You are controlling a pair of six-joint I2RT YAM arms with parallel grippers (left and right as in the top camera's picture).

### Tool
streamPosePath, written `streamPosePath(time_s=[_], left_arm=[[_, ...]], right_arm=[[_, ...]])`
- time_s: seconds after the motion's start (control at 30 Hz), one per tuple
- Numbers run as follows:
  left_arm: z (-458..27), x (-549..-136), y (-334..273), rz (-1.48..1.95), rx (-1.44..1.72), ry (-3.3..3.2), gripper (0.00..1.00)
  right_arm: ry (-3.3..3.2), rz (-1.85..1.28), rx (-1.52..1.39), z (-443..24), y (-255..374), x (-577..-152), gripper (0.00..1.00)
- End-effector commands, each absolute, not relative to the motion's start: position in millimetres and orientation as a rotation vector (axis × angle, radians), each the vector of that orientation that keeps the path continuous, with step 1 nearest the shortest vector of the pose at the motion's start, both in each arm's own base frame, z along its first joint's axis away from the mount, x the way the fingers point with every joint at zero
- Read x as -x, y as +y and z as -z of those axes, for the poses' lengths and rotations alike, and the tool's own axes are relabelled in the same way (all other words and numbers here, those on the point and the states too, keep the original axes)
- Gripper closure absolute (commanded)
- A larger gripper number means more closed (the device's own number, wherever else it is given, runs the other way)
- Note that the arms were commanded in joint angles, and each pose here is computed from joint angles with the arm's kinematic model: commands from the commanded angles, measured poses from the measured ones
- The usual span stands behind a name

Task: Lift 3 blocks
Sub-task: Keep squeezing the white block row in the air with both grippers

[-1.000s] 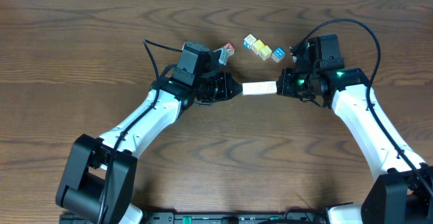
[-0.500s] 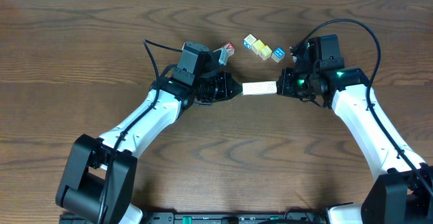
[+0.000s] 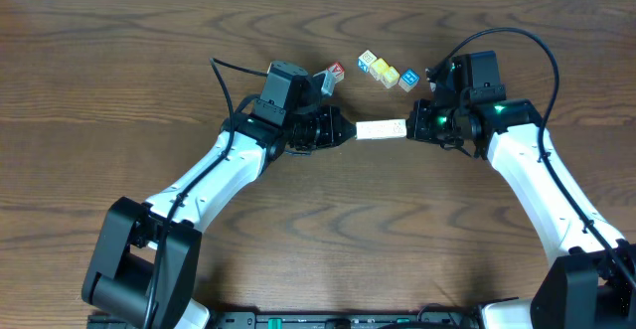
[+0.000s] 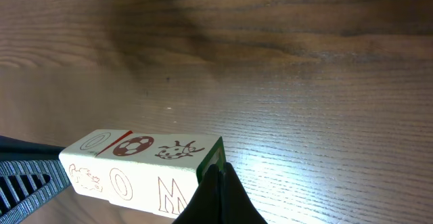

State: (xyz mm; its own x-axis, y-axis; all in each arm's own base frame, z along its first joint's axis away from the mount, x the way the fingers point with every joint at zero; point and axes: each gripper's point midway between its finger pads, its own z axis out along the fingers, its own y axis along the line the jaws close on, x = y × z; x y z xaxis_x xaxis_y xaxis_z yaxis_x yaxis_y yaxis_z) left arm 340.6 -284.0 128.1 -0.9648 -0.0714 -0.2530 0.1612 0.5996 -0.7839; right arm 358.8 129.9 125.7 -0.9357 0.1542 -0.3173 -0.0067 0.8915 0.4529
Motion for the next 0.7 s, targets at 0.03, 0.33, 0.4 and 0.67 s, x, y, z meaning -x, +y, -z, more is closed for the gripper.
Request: streamPosePath(time_s=[0.03,0.33,0.4,0.67], left_arm=[[-152.4,-322.7,-306.3,1.424,-0.201,2.522,0.93],[-152.6,-322.7,-306.2,1.424,-0.201,2.522,0.93],[-152.4,-322.7,-306.3,1.424,-0.201,2.522,0.93],[-152.6,-322.7,-306.2,1.424,-0.201,2.522,0.93]], right_arm=[[2.692,-0.99,0.065,-148.9,189.7,-334.8,0.98],[2.688,-0.99,0.066,-149.3,189.8,-335.5,0.99],[2.687,-0.99,0.067,-149.4,189.9,-335.7,0.99],[2.685,-0.99,0.068,-149.6,190.0,-336.1,0.99]])
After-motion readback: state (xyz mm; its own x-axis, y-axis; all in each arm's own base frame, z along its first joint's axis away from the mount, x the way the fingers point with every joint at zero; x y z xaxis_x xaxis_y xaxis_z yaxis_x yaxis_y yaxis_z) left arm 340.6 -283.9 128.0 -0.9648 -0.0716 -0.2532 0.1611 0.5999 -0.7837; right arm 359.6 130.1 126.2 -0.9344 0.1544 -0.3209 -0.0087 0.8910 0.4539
